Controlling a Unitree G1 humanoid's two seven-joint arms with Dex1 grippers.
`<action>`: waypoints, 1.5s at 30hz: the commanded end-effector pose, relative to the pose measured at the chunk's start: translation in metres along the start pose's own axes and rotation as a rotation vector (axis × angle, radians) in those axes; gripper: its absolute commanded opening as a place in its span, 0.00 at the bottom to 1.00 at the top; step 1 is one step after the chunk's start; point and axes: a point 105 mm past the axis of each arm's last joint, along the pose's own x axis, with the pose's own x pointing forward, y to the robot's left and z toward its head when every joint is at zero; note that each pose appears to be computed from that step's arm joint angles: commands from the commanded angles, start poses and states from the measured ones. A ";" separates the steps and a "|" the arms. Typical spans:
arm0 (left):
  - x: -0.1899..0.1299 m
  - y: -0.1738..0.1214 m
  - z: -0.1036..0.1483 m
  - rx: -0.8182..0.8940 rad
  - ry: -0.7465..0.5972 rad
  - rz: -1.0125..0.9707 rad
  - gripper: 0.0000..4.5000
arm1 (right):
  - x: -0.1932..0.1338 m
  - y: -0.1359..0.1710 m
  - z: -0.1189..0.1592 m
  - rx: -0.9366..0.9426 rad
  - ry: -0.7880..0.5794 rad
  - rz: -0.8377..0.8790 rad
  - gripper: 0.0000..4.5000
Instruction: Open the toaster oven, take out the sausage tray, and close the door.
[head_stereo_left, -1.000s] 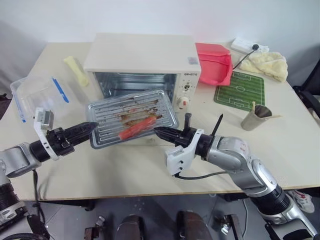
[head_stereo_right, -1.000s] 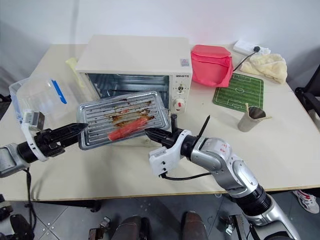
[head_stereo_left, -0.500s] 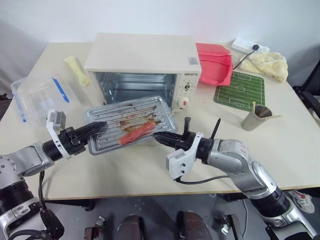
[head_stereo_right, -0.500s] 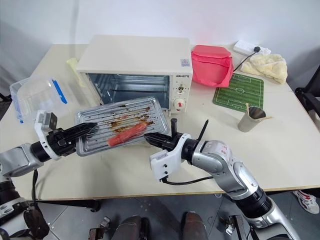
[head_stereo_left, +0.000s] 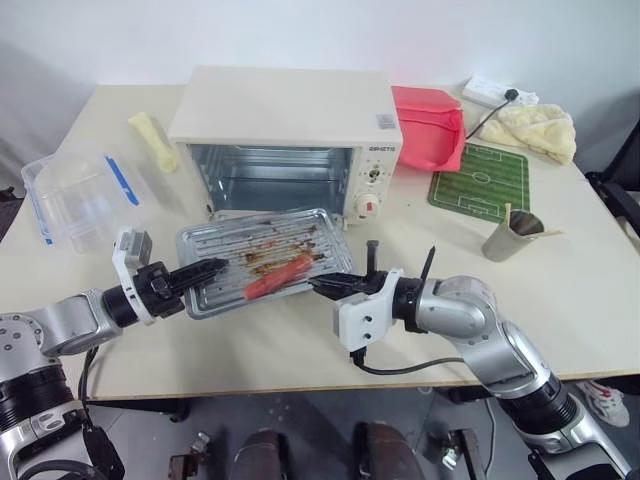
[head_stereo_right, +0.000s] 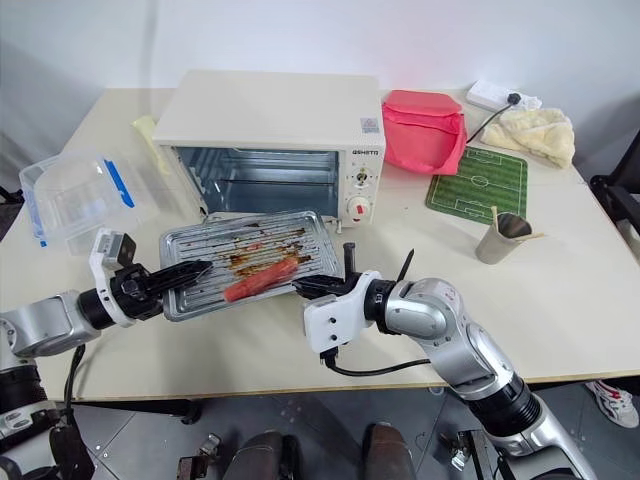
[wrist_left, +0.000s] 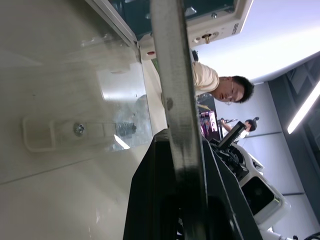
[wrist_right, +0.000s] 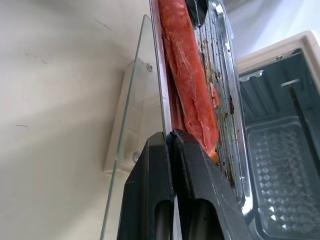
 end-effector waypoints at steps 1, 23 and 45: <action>0.006 0.001 -0.006 -0.018 0.008 -0.010 0.00 | -0.010 -0.032 0.022 -0.020 -0.080 -0.109 0.17; 0.020 0.005 -0.008 -0.134 -0.031 -0.021 0.00 | -0.054 -0.046 0.003 0.389 -0.072 -0.023 0.99; -0.017 0.004 -0.020 -0.142 -0.306 -0.048 0.00 | -0.100 -0.016 -0.082 0.632 0.243 -0.050 0.99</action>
